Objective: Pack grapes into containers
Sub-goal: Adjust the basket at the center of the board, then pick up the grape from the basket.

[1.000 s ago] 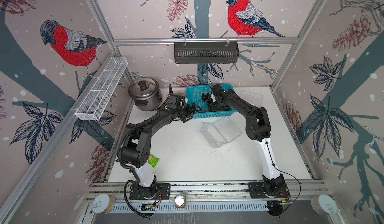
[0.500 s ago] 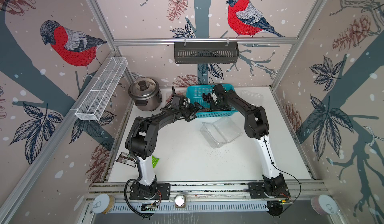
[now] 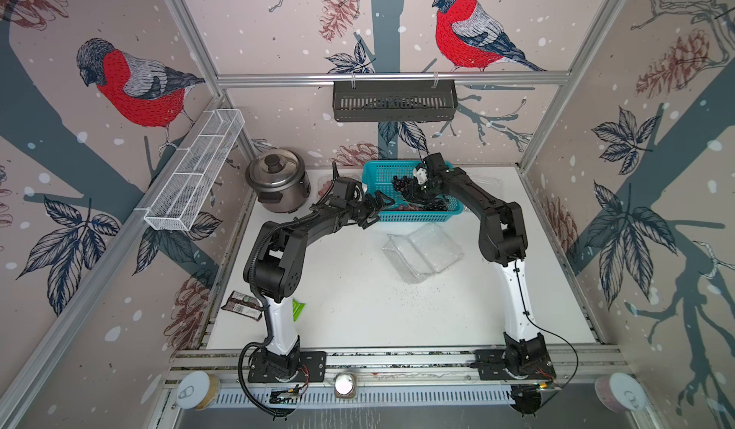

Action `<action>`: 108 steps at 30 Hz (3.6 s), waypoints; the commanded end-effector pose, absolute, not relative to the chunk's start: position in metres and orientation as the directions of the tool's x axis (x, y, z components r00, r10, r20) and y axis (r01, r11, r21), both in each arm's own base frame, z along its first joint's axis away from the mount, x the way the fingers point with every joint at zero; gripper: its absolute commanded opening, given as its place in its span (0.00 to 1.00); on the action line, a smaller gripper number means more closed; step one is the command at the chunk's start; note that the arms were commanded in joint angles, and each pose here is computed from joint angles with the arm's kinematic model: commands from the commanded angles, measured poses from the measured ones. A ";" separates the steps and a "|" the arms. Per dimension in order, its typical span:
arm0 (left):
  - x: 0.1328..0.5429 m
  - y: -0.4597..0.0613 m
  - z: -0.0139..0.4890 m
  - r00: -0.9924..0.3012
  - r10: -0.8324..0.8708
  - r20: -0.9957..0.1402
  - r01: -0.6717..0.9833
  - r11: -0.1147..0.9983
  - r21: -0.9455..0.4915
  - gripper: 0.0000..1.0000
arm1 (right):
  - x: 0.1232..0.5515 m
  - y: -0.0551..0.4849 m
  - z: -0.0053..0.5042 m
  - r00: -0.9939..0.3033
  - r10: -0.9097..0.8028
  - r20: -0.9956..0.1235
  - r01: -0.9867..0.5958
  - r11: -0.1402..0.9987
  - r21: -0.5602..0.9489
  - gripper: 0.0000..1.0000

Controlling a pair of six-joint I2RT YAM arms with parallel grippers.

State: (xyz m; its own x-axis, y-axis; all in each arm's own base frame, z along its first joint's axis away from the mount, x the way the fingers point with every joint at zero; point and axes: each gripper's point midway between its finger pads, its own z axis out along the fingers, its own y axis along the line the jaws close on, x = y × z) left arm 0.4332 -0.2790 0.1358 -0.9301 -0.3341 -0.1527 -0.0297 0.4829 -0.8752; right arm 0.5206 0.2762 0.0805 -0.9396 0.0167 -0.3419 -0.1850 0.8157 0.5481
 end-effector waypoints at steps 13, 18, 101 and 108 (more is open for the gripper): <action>0.432 -0.278 0.156 -0.920 -0.322 -0.223 0.040 0.488 -0.872 0.97 | 0.524 0.282 0.106 -0.927 0.034 -0.375 -0.209 0.781 0.588 0.35; 0.431 -0.278 0.155 -0.922 -0.319 -0.220 0.039 0.487 -0.872 0.97 | 0.525 0.279 0.101 -0.929 0.038 -0.368 -0.200 0.784 0.588 0.41; 0.523 -0.326 0.145 -0.902 -0.364 -0.233 0.054 0.439 -0.897 0.00 | 0.522 0.271 0.101 -0.926 0.052 -0.375 -0.215 0.742 0.635 0.60; 0.523 -0.327 0.177 -0.890 -0.353 -0.290 0.116 0.439 -0.891 0.00 | 0.523 0.266 0.112 -0.918 0.065 -0.391 -0.217 0.743 0.633 0.63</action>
